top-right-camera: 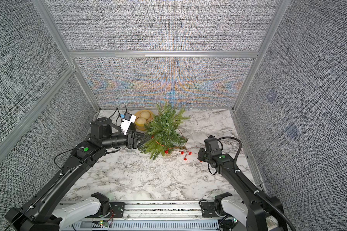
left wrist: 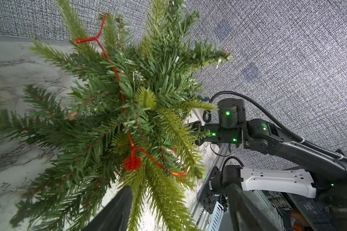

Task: Remove string lights from the small christmas tree
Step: Place the light string at the center of the board, then pick up the light string from the Christmas tree.

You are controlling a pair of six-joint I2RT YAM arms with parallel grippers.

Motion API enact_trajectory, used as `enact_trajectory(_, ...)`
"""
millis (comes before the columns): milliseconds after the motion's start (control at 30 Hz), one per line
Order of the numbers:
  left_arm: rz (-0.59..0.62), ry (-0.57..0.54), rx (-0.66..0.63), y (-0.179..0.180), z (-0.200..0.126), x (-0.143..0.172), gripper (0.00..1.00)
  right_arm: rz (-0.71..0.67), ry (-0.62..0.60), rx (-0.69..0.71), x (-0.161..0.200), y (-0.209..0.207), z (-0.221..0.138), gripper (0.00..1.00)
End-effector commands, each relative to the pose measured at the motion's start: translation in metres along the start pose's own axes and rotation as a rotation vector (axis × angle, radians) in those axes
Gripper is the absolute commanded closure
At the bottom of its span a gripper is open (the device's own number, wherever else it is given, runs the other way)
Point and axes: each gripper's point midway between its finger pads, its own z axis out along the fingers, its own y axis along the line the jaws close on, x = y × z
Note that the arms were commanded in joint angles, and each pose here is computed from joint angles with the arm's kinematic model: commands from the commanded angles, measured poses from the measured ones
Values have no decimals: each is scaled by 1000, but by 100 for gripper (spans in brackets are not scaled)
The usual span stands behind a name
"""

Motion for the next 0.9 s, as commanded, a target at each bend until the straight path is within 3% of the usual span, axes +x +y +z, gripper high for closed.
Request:
enact_trajectory(0,17,-8,-4,0,0,-4,24,-75,-7,-151,3,25,-16,47)
enact_trajectory(133,14,-9,-11,0,-1,-3,24,-180,-6,-382,14,64,-44,47)
enact_trajectory(267,10,-6,-26,2,-2,-2,24,-327,-30,-480,28,88,-59,47)
enact_trajectory(600,5,-2,-39,3,-5,-1,24,-418,-56,-494,24,98,-51,47)
enact_trajectory(700,1,4,-40,4,-3,0,24,-371,-100,-422,10,91,-44,47)
enact_trajectory(867,-2,9,-47,7,-2,1,24,-382,-223,-446,-4,97,-31,47)
